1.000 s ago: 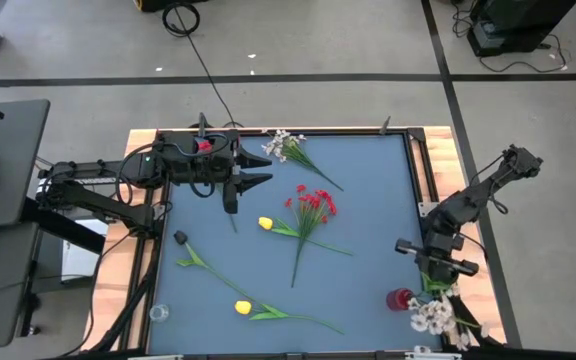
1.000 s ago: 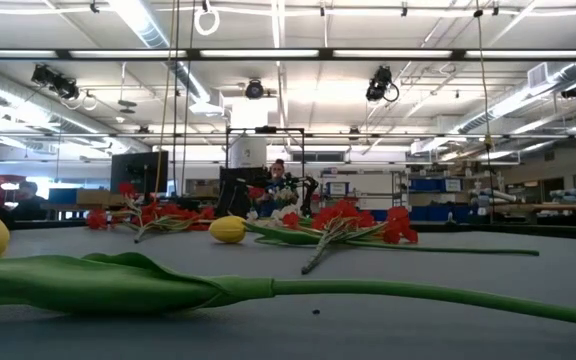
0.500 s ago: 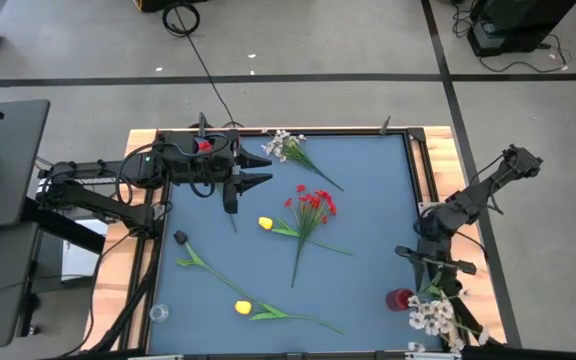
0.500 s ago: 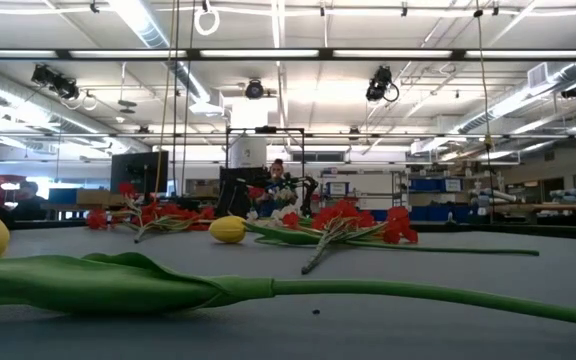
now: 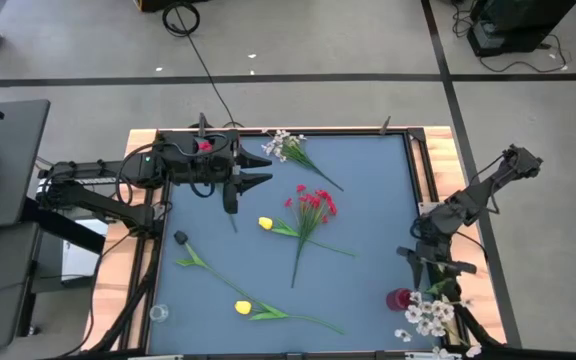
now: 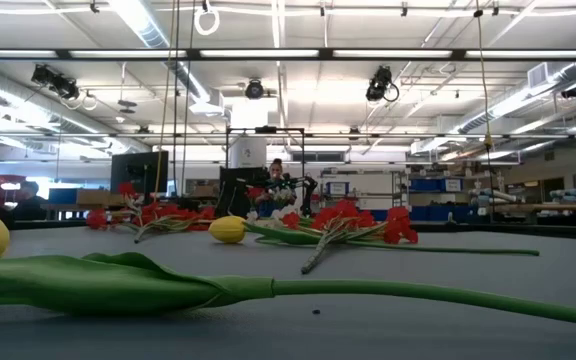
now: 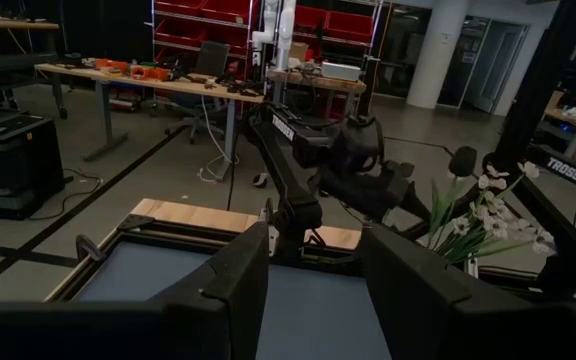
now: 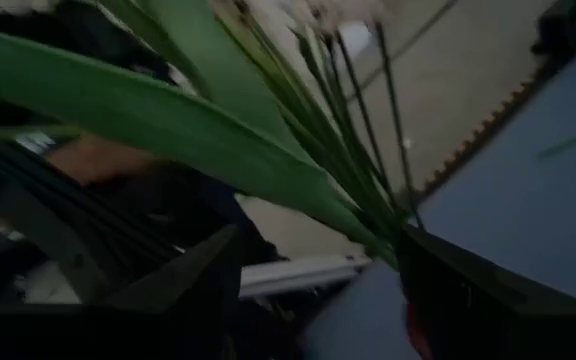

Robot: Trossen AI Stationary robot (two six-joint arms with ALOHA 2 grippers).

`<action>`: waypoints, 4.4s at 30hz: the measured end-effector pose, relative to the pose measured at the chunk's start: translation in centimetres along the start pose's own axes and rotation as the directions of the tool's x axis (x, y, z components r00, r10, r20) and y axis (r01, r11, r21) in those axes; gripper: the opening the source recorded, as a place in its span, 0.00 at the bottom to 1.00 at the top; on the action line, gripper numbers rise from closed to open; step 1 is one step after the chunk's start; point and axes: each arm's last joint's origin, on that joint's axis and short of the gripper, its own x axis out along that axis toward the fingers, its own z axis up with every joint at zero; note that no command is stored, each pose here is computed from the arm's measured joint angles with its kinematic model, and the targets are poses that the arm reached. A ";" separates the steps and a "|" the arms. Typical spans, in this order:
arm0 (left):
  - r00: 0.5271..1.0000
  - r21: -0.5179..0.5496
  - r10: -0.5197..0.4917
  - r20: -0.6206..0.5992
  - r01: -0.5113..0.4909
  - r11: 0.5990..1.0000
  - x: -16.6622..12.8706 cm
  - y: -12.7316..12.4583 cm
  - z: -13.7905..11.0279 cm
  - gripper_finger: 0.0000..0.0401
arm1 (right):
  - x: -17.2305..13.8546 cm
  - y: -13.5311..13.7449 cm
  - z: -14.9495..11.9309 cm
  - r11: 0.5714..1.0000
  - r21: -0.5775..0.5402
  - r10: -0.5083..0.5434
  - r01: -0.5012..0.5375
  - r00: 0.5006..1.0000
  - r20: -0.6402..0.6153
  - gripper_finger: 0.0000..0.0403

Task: Sort flowers into vase by color
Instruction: Put the top black tulip into the red vase, then put the white flowers into the red vase

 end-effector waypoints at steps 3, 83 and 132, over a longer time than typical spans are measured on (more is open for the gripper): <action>1.000 0.000 0.000 0.000 0.000 1.000 0.0 0.0 0.0 0.42 | -0.6 0.1 0.2 0.986 -0.062 -0.154 0.153 0.988 -0.022 0.67; 1.000 0.000 0.000 0.000 0.000 1.000 0.0 0.0 0.0 0.42 | -20.4 -37.0 14.3 -0.066 0.431 -0.718 0.900 0.258 -0.647 0.57; 1.000 0.000 0.000 0.000 0.000 1.000 0.0 0.0 0.0 0.42 | -23.7 -27.9 19.4 -0.084 0.630 -0.883 0.772 0.235 -0.406 0.03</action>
